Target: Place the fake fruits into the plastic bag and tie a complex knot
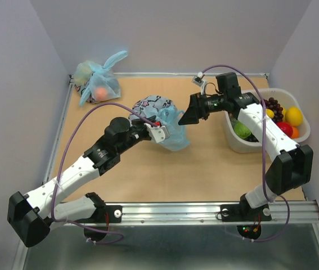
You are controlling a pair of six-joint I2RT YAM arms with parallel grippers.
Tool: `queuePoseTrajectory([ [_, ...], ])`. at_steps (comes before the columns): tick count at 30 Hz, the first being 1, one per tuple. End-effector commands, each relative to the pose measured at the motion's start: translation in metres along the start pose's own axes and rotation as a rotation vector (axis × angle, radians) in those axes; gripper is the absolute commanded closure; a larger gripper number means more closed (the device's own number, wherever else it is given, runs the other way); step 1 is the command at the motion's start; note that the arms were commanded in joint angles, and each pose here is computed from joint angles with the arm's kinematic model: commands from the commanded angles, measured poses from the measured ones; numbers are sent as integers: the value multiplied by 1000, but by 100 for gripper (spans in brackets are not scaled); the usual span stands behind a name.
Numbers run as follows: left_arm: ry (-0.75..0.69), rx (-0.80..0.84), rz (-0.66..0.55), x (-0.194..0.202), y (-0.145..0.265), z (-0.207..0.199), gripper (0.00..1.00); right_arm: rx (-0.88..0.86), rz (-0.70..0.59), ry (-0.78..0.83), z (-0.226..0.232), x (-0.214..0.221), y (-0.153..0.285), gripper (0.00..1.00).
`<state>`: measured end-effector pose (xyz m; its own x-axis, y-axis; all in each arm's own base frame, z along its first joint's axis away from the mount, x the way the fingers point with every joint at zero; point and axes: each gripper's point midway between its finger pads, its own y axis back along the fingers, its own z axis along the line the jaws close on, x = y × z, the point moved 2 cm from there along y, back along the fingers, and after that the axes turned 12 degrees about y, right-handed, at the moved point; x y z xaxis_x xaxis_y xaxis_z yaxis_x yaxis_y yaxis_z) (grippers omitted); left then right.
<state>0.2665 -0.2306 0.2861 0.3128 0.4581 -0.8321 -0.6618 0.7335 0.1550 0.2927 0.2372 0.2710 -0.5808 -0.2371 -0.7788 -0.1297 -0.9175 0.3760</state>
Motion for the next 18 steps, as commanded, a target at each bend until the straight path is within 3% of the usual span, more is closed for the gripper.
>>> queuePoseTrajectory([
  [1,-3,-88,-133,-35,7,21,100,54,-28,75,-9,-9,-2,1],
  [4,-19,-56,-148,-35,9,14,100,179,-40,101,-31,-15,-2,1],
  [10,-38,-37,-170,-39,12,9,100,158,-84,115,-31,-32,-8,2],
  [18,-24,-59,-192,-49,17,15,100,340,-52,121,-64,-20,-7,5],
])
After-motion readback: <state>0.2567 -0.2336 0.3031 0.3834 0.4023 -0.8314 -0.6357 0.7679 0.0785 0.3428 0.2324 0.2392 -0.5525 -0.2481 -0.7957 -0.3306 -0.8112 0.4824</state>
